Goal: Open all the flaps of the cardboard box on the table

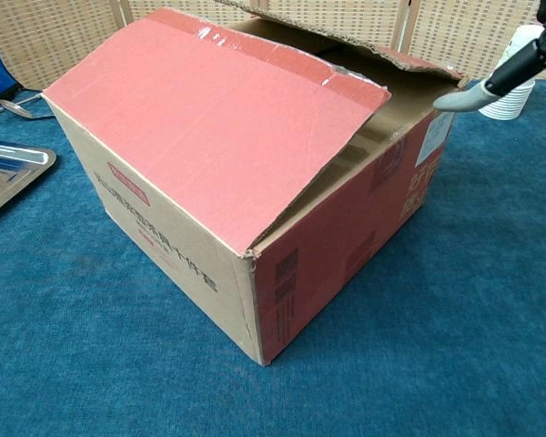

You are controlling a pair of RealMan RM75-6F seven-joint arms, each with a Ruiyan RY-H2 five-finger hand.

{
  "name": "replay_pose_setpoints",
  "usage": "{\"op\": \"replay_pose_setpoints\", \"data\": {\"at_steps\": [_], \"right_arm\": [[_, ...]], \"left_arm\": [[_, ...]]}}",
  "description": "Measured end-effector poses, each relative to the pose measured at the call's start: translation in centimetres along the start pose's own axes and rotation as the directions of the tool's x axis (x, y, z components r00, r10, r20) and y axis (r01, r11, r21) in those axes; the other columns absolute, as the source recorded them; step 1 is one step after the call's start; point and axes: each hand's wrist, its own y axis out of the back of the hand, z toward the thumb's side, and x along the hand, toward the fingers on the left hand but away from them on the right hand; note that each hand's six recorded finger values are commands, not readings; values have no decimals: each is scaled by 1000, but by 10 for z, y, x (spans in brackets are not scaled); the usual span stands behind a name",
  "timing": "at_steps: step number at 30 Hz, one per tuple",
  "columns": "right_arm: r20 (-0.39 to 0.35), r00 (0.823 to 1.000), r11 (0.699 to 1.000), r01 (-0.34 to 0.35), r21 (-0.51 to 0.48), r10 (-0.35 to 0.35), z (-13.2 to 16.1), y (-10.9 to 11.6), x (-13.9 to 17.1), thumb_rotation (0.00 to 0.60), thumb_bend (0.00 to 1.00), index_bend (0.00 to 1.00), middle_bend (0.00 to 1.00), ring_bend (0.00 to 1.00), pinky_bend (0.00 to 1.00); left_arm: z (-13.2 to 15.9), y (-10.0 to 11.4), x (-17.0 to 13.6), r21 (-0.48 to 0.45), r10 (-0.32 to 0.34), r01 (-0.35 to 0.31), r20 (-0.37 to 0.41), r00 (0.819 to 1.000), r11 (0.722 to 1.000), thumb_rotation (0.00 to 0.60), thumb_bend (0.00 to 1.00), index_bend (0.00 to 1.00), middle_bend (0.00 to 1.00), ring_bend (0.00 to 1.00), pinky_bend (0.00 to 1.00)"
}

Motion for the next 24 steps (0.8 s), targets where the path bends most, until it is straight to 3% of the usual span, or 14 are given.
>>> {"op": "replay_pose_setpoints", "data": {"at_steps": [11,19,24], "right_arm": [[-11,994,992,108,-58,-109,5,6,-8,600,42,0,0,0,28],[-9,991,987,136,-82,-137,4,7,-10,600,205,0,0,0,43],[-7,988,986,153,-72,-154,3,8,-10,600,236,0,0,0,50]], "left_arm": [[-1,4,-1,-7,11,-11,-2,1000,1000,600,60,0,0,0,0],[0,3,-1,-4,8,-8,-2,1000,1000,600,59,0,0,0,0],[0,3,-1,-4,8,-8,-2,1000,1000,600,59,0,0,0,0]]}}
